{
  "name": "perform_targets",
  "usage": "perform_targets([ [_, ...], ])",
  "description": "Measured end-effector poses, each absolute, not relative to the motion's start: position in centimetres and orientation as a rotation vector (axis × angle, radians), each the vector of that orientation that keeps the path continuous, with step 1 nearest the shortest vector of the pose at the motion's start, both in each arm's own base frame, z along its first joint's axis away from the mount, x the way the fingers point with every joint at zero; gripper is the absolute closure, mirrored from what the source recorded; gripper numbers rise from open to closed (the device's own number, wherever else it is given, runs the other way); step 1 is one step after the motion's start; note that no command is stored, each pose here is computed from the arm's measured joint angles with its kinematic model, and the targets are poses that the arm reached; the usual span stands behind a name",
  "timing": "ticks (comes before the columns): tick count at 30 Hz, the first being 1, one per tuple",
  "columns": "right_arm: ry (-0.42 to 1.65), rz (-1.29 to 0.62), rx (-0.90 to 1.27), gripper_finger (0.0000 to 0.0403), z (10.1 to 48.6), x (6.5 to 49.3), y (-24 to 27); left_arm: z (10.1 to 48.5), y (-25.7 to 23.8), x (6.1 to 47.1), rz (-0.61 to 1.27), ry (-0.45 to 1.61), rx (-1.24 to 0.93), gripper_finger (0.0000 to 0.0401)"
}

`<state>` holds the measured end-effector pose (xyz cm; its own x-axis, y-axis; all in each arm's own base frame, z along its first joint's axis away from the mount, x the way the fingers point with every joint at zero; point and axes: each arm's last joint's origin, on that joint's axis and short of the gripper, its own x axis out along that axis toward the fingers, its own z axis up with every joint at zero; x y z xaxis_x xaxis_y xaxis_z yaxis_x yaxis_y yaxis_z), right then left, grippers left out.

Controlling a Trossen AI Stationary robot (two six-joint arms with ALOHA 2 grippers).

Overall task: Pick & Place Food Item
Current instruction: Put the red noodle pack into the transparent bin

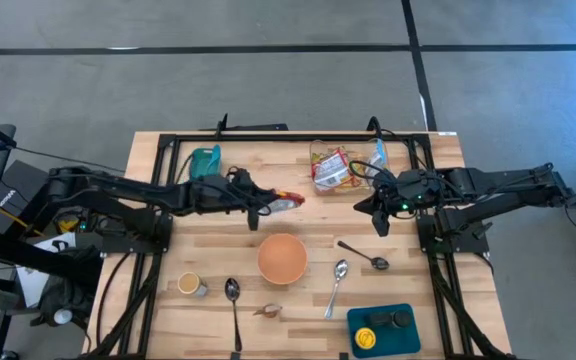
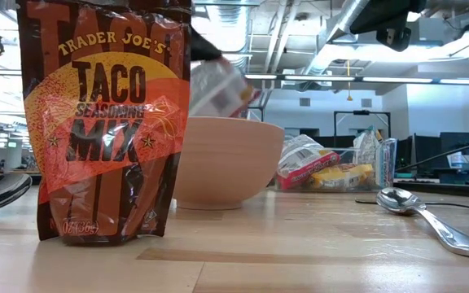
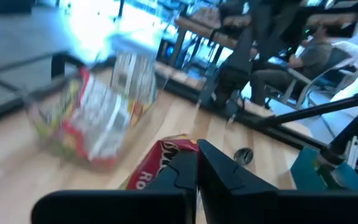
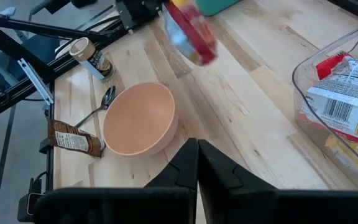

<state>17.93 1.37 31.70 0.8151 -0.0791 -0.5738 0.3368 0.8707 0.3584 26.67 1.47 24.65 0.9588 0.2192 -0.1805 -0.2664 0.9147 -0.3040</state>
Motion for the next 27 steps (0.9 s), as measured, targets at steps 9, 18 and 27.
perform_targets([
  [9, 0.579, -0.231, 0.468, 0.0402, 31.7, 17.9, 1.4, 26.7, 1.4, 25.4, 0.237, 0.062, -0.344, 0.0401],
  [18, 0.580, -0.230, 0.465, 0.0402, 31.7, 17.9, 1.4, 26.5, 1.0, 25.5, 0.098, 0.089, -0.583, 0.0401],
  [27, 0.566, -0.270, 0.424, 0.0402, 31.7, 17.9, 1.2, 26.6, 0.8, 25.5, -0.053, 0.118, -0.539, 0.0401],
])
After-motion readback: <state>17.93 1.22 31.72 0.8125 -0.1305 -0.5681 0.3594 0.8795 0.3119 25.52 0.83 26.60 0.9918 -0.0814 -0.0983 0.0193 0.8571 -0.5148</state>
